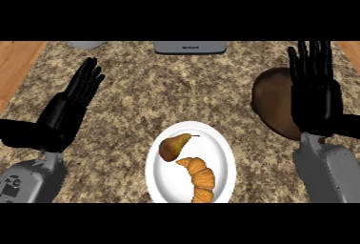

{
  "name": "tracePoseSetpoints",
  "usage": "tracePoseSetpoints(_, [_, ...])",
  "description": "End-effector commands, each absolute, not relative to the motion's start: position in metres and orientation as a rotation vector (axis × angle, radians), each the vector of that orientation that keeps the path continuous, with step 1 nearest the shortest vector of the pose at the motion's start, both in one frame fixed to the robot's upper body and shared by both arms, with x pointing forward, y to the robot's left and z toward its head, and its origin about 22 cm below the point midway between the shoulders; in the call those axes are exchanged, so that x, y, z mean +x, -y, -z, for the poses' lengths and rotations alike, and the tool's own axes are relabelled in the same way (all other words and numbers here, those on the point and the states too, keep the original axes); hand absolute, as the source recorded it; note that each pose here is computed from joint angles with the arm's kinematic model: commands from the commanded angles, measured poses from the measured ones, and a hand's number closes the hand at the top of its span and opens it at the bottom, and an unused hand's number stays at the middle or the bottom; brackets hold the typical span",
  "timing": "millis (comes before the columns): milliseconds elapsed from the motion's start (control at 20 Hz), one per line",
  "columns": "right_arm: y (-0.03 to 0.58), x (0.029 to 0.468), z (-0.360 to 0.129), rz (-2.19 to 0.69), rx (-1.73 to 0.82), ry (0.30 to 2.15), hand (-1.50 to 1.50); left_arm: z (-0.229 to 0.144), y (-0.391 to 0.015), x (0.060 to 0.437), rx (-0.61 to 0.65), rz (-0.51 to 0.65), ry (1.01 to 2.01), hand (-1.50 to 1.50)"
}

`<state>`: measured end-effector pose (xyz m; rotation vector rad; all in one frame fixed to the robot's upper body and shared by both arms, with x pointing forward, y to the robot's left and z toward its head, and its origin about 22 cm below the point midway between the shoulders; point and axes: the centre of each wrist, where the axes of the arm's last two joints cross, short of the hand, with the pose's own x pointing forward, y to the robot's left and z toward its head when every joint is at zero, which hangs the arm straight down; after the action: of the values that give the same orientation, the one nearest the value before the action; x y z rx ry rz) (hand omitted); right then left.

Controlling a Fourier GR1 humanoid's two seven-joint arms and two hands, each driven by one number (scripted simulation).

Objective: Pick the croissant from the plate and place it in the pan

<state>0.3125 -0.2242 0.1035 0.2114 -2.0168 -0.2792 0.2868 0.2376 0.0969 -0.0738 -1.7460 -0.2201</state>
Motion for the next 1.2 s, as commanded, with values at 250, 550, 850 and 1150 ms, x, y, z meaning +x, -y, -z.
tracePoseSetpoints(250, [0.152,0.317,-0.134,-0.392,0.784,1.879,1.5,-0.074,-0.261,0.286,0.093,0.04,1.606,0.0])
tracePoseSetpoints(550, [0.246,0.282,-0.072,-0.764,0.321,1.89,-1.5,-0.071,-0.278,0.276,0.1,-0.052,1.519,0.0])
tracePoseSetpoints(850, [0.295,0.286,-0.076,-0.988,0.151,1.892,-1.5,-0.058,-0.275,0.276,0.108,-0.032,1.519,0.0])
tracePoseSetpoints(1150, [0.235,0.308,-0.155,-1.178,0.107,1.904,-1.5,-0.061,-0.269,0.281,0.102,-0.056,1.519,0.0])
